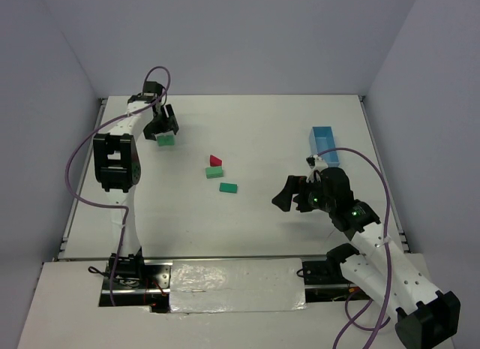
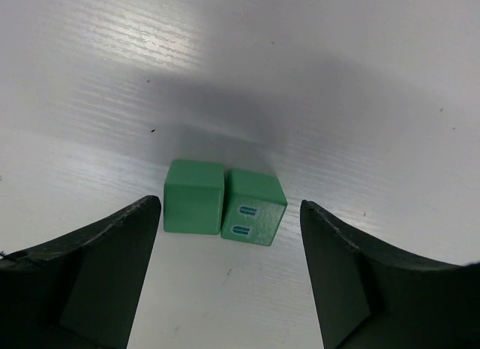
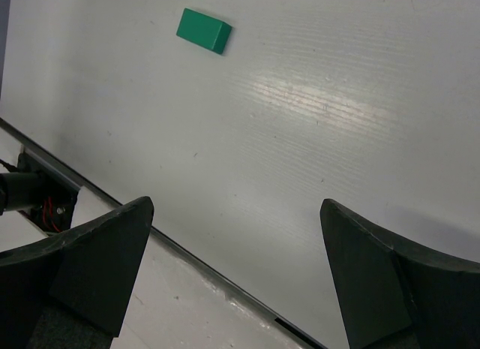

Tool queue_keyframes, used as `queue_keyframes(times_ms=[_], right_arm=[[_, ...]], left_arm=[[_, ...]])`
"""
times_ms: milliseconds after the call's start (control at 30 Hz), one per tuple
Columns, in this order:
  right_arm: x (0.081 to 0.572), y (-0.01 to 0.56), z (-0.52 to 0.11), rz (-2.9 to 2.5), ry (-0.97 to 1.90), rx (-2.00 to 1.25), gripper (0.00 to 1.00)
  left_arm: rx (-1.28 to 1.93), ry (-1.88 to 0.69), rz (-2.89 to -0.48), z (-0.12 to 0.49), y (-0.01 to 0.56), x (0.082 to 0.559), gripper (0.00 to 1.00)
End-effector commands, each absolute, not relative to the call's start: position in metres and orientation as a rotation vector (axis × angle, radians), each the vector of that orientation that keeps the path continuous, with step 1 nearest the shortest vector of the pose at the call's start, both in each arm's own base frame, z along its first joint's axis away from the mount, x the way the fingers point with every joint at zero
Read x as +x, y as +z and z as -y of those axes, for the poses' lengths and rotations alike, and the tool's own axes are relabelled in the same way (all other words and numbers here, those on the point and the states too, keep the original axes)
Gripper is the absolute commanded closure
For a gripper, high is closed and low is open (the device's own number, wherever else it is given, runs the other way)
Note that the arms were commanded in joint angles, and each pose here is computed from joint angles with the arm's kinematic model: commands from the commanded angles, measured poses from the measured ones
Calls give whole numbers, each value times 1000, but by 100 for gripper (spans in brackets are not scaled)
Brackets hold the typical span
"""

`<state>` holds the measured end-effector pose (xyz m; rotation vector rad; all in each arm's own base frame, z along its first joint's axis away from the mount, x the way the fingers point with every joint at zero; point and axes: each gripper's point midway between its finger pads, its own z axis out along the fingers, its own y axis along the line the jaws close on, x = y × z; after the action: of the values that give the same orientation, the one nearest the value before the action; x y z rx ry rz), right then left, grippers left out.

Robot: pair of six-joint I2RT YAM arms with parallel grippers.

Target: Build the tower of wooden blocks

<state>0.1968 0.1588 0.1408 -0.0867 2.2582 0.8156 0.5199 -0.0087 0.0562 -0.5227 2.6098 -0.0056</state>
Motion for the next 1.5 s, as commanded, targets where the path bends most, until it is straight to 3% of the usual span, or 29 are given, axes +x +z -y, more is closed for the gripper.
queue_keyframes(times_ms=[0,467,567,867,1467], right_arm=[[201,147,-163,-2211,831,-125,0],[201,147,-163,-2213,831,-126,0],[201,147,-164,-2211,833,-129,0],[201,146,-163,-2214,831,-127,0],[201,146,-165,-2215,841,-136,0]], left_arm=[[-452,-28,-2643,14,51,523,12],[-465,-9,-2635,12,49,524,14],[-472,-7,-2636,11,47,523,21],[-508,12,-2634,9,45,518,25],[-769,99,-2562,-5,38,480,25]])
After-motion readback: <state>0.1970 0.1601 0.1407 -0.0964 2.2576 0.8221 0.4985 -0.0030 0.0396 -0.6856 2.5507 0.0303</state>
